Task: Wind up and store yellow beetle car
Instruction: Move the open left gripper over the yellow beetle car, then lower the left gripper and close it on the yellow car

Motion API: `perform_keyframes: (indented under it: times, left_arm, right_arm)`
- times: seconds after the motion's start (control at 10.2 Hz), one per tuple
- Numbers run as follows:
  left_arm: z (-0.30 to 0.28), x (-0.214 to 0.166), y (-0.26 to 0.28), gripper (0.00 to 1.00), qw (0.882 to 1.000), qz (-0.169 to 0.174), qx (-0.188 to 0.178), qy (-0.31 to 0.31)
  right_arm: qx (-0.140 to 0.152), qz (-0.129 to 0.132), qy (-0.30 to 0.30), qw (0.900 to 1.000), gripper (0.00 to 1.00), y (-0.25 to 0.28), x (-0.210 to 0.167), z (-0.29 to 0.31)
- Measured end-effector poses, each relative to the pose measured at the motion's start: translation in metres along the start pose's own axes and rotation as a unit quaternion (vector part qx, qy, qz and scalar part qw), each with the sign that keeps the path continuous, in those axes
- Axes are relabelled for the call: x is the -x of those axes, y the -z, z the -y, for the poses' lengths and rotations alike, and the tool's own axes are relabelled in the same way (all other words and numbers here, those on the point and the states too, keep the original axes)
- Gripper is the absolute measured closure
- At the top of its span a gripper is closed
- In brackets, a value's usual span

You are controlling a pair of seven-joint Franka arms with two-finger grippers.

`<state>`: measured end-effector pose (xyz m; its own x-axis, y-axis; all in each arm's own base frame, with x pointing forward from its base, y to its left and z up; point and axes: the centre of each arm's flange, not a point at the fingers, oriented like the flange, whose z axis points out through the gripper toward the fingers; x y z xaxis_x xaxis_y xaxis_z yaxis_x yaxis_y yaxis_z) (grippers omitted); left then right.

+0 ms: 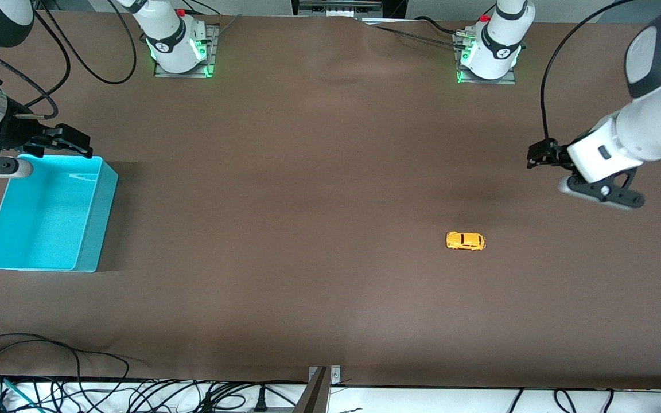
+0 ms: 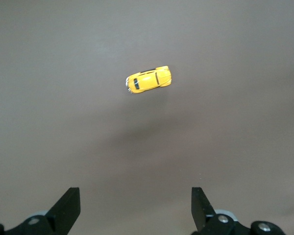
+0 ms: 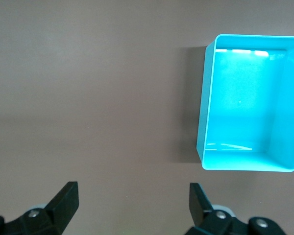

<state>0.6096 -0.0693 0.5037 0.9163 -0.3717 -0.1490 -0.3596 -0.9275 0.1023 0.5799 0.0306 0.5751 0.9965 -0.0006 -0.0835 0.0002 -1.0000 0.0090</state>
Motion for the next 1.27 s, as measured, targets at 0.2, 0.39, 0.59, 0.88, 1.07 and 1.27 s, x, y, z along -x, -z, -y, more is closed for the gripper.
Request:
perform_keyframes:
  times: [0.2,0.39,0.59,0.88,1.07,1.27]
  left_arm:
    - [0.008,-0.027,-0.03,0.0,0.996,-0.008,0.002,-0.093]
    - [0.016,-0.047,-0.067,0.0,0.983,-0.007,0.006,-0.184]
    - [0.024,-0.069,-0.114,0.0,0.964,-0.017,0.002,-0.264]
    - [-0.013,-0.088,-0.172,0.0,0.926,-0.017,-0.056,-0.372]
    - [-0.031,-0.096,-0.204,0.0,0.894,-0.025,-0.066,-0.443]
    - [-0.026,-0.098,-0.236,0.0,0.869,-0.027,-0.068,-0.49]
  right_arm:
    - [0.0,0.0,-0.001,1.0,0.0,0.0,0.0,-0.001]
    - [0.0,0.001,-0.004,1.0,0.0,-0.001,-0.001,-0.004]
    - [0.0,0.003,-0.005,1.0,0.0,-0.005,-0.004,-0.005]
    - [0.0,-0.004,-0.004,1.0,0.0,-0.006,-0.007,-0.005]
    - [-0.001,-0.005,-0.004,1.0,0.0,-0.006,-0.008,-0.005]
    - [-0.001,-0.005,-0.004,1.0,0.0,-0.007,-0.008,-0.005]
